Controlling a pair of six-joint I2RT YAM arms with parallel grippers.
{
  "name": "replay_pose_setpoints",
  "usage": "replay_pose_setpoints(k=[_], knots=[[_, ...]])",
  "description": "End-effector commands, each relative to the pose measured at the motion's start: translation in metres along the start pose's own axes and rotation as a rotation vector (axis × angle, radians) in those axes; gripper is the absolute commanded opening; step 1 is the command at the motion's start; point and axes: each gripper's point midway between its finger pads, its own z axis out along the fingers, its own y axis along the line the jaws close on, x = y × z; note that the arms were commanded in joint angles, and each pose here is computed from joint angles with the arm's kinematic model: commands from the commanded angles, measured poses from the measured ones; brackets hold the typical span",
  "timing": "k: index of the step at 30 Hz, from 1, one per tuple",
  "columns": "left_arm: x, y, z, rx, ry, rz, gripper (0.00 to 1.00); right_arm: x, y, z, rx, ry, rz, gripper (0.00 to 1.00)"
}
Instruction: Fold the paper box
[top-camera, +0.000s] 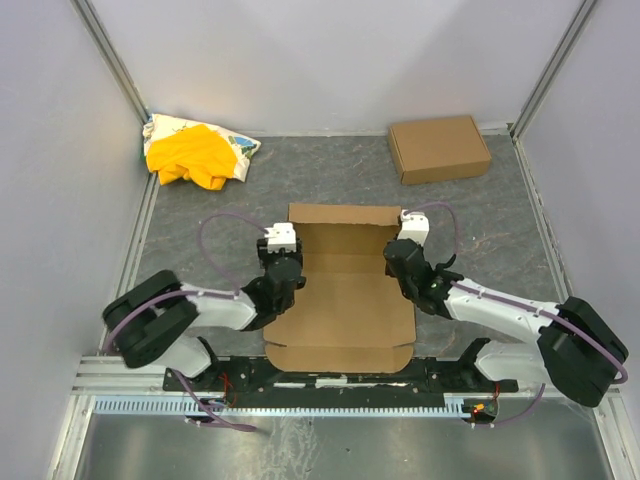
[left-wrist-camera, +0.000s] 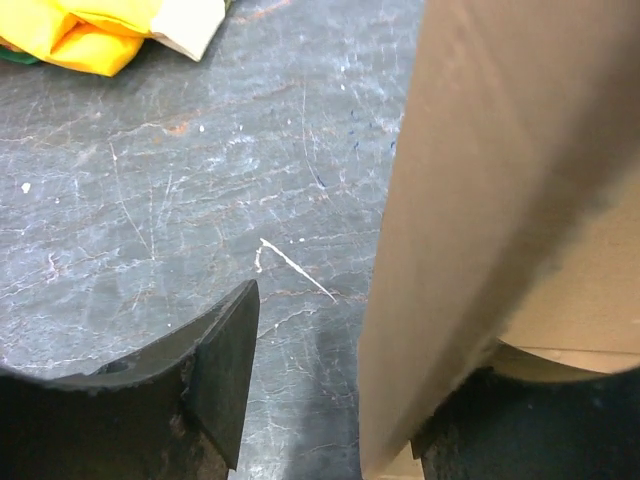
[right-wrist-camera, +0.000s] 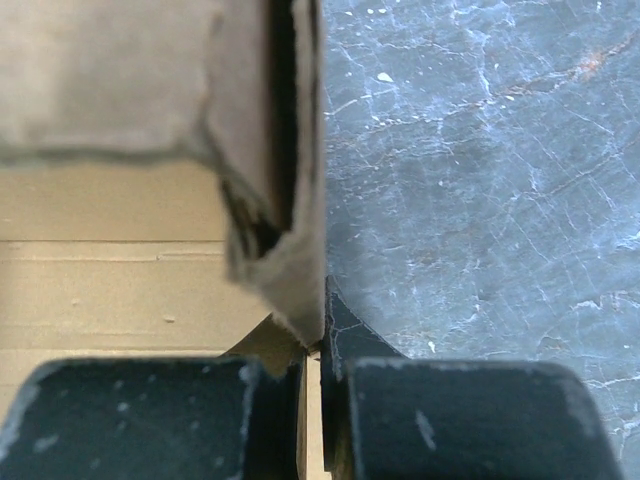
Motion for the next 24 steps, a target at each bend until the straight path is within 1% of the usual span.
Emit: replay_pose_setpoints(k=[1,4,7,9,12,15,19,24], knots=[[-0.032,0.012,-0.017,0.012,-0.033,-0.183,0.63,-0.031,0.017,-0.002,-0.026,-0.055,0.064,0.01],[-0.055,0.014,-0.033,0.073,-0.015,-0.243,0.64,-0.041,0.019,-0.004,-0.019,-0.057,0.047,0.01],[-0.082,0.017,-0.057,0.177,0.036,-0.287,0.64,-0.059,0.019,-0.007,0.003,-0.069,-0.005,0.01],[-0.109,0.025,-0.075,0.234,0.043,-0.342,0.63,-0.072,0.02,-0.009,0.017,-0.072,-0.057,0.01],[-0.152,0.046,-0.101,0.29,0.028,-0.381,0.62,-0.096,0.02,-0.013,0.028,-0.074,-0.151,0.01],[-0.174,0.076,-0.116,0.26,0.002,-0.403,0.6,-0.12,0.026,-0.016,0.001,-0.06,-0.23,0.01],[-0.178,0.098,-0.122,0.207,0.008,-0.376,0.6,-0.133,0.035,-0.018,-0.048,-0.02,-0.31,0.01],[-0.162,0.097,-0.119,0.196,0.029,-0.34,0.61,-0.113,0.045,-0.015,-0.134,0.043,-0.384,0.01]])
